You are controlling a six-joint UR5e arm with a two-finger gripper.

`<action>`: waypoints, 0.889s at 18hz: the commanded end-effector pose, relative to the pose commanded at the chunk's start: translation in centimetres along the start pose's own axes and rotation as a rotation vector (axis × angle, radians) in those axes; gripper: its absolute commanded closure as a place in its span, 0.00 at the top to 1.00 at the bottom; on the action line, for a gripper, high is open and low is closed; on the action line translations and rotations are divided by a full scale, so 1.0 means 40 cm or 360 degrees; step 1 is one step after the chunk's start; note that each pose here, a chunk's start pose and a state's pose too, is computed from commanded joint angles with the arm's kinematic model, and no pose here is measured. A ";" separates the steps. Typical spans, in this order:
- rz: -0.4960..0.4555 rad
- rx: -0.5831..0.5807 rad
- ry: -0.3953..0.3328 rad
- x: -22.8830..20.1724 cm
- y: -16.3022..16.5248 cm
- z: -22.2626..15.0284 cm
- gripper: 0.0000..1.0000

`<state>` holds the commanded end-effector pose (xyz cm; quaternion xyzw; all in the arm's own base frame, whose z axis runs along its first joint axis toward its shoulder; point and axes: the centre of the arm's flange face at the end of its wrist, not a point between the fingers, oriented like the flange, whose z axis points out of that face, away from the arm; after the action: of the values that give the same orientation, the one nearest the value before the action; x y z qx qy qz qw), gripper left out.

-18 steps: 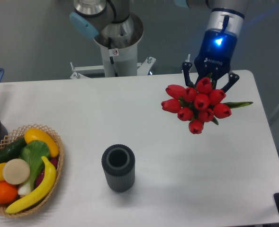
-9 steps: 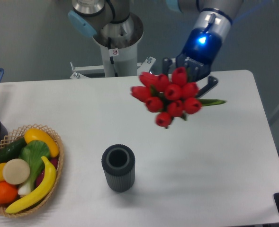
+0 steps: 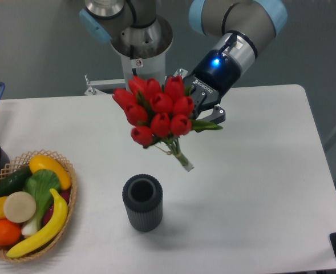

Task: Insert the flowers into the vase
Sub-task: 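Carry the tulip bouquet toward the grey vase, stems pointing down, then lower the tulip stems into the grey vase opening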

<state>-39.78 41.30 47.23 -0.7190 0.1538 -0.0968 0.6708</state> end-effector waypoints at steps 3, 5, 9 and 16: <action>0.0018 0.0120 0.0062 0.005 0.003 0.021 0.37; 0.0035 0.0127 0.0106 0.012 0.020 0.059 0.37; 0.0036 0.0166 0.0174 0.016 0.044 0.110 0.37; -0.0026 0.0198 0.0216 0.014 0.087 0.142 0.37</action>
<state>-37.60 46.21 43.29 -0.6689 0.1867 -0.1601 0.7014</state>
